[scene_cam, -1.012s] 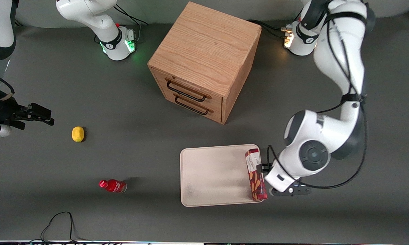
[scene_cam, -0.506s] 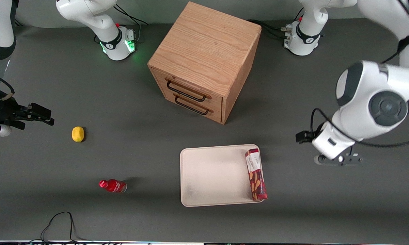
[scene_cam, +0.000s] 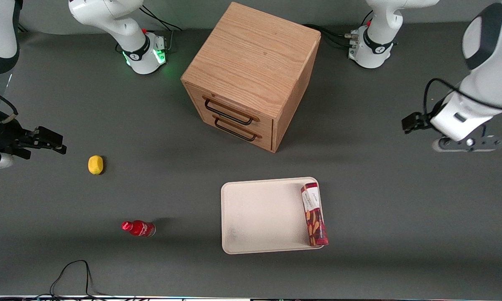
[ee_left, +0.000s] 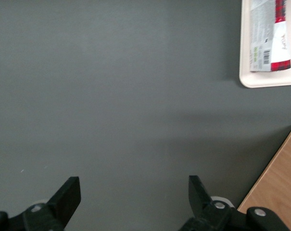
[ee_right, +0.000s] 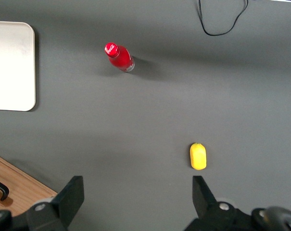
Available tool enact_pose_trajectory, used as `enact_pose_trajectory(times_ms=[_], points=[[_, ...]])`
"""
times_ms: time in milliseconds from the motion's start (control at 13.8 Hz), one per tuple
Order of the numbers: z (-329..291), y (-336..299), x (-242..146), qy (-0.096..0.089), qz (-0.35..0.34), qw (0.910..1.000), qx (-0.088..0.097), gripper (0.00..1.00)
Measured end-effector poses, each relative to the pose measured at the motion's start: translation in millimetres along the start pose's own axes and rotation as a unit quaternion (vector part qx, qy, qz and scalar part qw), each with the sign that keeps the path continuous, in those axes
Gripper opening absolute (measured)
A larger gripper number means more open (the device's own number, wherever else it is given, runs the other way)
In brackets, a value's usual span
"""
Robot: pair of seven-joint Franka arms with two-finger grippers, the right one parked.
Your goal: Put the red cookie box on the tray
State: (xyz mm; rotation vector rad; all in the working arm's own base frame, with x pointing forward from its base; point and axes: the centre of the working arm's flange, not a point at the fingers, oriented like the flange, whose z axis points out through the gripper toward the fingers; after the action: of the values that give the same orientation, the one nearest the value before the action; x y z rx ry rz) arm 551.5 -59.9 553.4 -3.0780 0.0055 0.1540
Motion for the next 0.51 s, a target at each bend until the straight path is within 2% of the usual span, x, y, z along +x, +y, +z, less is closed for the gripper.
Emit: enact_pose_trajectory(times_ms=[289,506], points=[[-19,-65,-6,0.015,-0.007,0.9998,-0.006,1.0],[-21,-63,-7,0.007,-0.004,1.0,-0.006,1.0]])
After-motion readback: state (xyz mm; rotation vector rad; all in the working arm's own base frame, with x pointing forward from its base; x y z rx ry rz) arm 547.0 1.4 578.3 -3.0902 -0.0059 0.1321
